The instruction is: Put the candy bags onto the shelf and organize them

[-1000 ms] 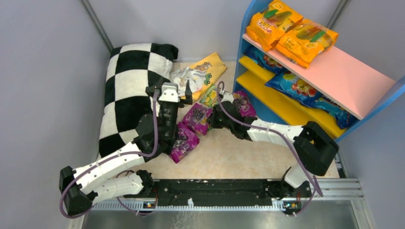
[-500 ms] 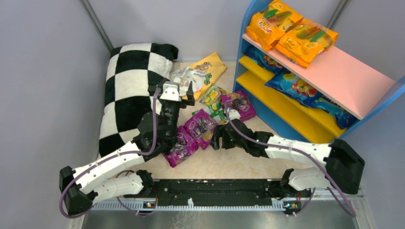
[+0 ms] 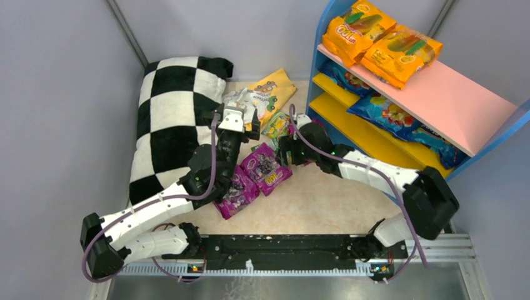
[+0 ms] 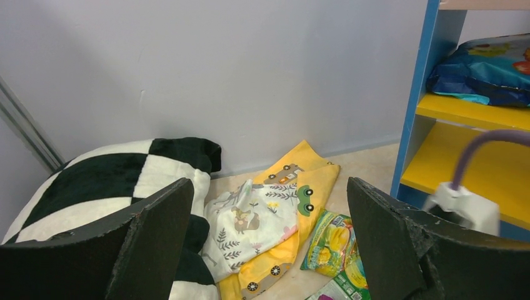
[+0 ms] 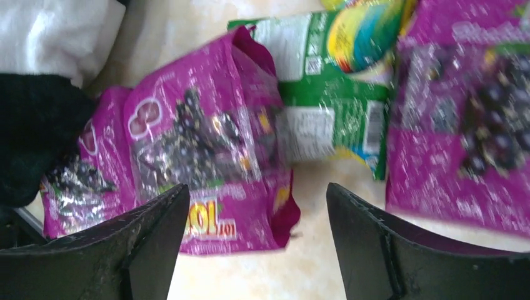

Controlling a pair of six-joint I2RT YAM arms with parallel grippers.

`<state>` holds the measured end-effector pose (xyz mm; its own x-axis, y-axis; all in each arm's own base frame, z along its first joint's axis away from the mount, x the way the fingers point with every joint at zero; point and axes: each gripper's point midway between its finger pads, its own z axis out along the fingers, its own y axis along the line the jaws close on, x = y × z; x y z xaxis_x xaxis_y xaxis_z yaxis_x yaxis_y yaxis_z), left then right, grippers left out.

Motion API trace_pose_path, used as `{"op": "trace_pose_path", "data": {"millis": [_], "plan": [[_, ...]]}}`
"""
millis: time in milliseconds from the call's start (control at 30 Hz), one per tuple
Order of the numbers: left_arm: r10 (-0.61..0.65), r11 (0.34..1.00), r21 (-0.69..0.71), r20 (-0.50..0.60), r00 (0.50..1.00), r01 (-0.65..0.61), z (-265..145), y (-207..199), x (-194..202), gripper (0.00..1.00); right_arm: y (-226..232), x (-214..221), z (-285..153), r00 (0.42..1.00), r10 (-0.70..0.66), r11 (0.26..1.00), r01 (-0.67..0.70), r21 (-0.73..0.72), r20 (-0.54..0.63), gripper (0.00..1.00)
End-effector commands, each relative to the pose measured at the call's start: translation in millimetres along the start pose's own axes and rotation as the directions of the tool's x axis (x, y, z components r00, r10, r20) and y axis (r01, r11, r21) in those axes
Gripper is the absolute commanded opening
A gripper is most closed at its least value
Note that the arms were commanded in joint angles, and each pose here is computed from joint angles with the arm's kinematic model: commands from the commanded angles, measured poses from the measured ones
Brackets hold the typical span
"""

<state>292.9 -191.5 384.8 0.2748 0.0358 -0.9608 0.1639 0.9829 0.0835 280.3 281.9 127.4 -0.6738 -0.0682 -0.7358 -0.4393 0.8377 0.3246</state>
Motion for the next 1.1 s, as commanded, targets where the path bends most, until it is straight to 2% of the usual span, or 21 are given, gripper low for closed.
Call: {"op": "trace_pose_path", "data": {"millis": [0, 67, 200, 333, 567, 633, 667, 733, 767, 900, 1067], "plan": [[-0.061, 0.998, -0.001, 0.046, 0.997, 0.061, 4.3, 0.8, -21.9, 0.99, 19.9, -22.0, 29.2, 0.996, -0.091, 0.993, 0.09, -0.079, -0.002, 0.75], [-0.063, 0.998, -0.004, 0.049, 0.997, 0.063, 3.6, 2.1, -22.7, 0.99, 24.2, -16.0, 39.7, 0.994, -0.103, 0.99, 0.098, -0.105, -0.045, 0.67], [-0.063, 0.998, -0.008, 0.057, 0.996, 0.063, 3.1, 4.0, -24.8, 0.99, 27.3, 4.3, 43.6, 0.991, -0.09, 0.986, 0.076, -0.151, -0.094, 0.61], [-0.076, 0.997, 0.006, 0.06, 0.995, 0.076, 2.4, 2.4, -27.1, 0.99, 33.9, 29.2, 33.5, 0.991, -0.008, 0.979, -0.019, -0.202, -0.137, 0.5], [-0.086, 0.996, 0.008, 0.064, 0.994, 0.086, 1.7, 3.4, -30.7, 0.99, 80.9, 57.7, 5.7, 0.987, 0.112, 0.946, -0.142, -0.292, -0.119, 0.43], [-0.089, 0.996, 0.005, 0.065, 0.994, 0.089, 1.5, 4.6, -32.1, 0.99, 73.3, 58.0, 5.9, 0.988, 0.127, 0.963, -0.144, -0.228, -0.086, 0.45], [-0.09, 0.996, 0.005, 0.064, 0.994, 0.09, 1.2, 4.8, -32.0, 0.99, 62.0, 58.7, 6.6, 0.986, 0.147, 0.973, -0.157, -0.168, -0.073, 0.49], [-0.092, 0.996, 0.005, 0.063, 0.994, 0.092, 1.1, 5.0, -32.1, 0.99, 35.1, 58.9, 6.4, 0.975, 0.22, 0.975, -0.221, -0.02, -0.03, 0.67], [-0.091, 0.996, 0.004, 0.062, 0.994, 0.091, 1.1, 5.1, -31.8, 0.99, 30.3, 57.9, 5.4, 0.97, 0.242, 0.97, -0.242, -0.001, -0.012, 0.72], [-0.08, 0.997, 0.0, 0.054, 0.995, 0.08, 2.7, 3.7, -28.8, 0.99, 34.5, 55.9, 2.7, 0.948, 0.316, 0.948, -0.313, -0.06, 0.038, 0.82], [-0.079, 0.997, 0.003, 0.05, 0.996, 0.079, 3.0, 2.8, -27.9, 0.99, 36.0, 71.6, 3.5, 0.93, 0.367, 0.927, -0.364, -0.094, 0.016, 0.81]]}}
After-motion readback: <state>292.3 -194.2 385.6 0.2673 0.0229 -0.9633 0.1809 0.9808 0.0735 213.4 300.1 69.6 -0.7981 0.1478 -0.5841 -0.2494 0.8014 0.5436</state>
